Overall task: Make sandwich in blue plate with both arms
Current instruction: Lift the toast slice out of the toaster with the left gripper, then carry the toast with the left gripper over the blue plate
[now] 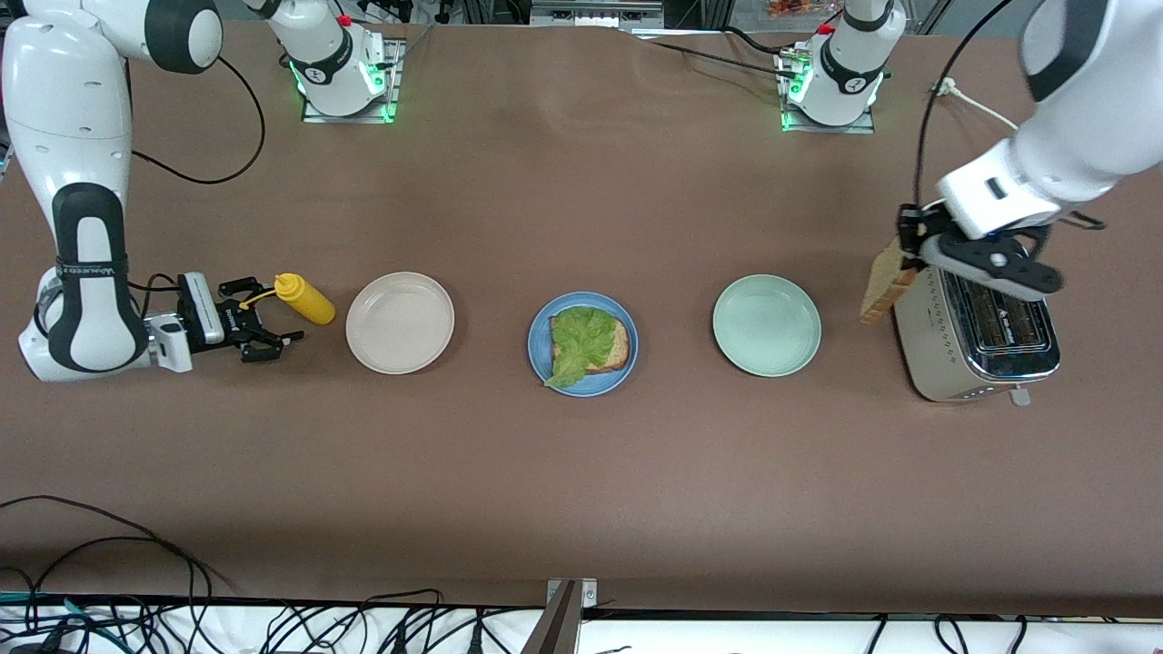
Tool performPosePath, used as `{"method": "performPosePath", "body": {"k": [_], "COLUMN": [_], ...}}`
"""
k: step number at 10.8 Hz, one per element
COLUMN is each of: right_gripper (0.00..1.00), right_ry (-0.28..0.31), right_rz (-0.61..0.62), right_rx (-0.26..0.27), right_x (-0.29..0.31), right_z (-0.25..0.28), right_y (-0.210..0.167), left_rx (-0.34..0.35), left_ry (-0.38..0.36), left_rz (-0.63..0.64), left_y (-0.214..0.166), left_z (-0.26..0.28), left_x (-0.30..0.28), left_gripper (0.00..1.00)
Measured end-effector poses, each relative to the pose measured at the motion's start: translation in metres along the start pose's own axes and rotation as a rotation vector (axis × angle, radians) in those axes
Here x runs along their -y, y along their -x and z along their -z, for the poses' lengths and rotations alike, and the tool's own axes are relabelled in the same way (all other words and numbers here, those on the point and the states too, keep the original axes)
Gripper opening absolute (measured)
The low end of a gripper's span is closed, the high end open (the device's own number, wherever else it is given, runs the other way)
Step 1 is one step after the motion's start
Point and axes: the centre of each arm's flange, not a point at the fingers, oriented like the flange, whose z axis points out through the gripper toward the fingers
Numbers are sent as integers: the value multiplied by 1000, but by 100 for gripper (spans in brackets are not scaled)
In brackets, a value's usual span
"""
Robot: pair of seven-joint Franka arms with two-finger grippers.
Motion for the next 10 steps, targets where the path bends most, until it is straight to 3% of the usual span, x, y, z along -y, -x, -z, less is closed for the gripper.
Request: {"method": "performPosePath", "body": {"k": [3,6,8,10], "right_gripper": [100,100,100,100], "right_ry": [26,54,51,45], "right_rz": [-78,-262,-391,-517], "right_rx": [40,81,108,114], "right_x": [11,24,21,17], "right_z": [26,63,86,106], "right_y": [6,5,-10,-29], "left_rx": [40,98,93,63], "left_ry": [109,179,219,331], "left_rz": [-25,19,39,95], "left_y": [-18,-35,-55,-80], "left_z": [-31,-64,-78,-96], "left_x": [-58,-120,-163,-190], "left_gripper": [8,8,8,8]}}
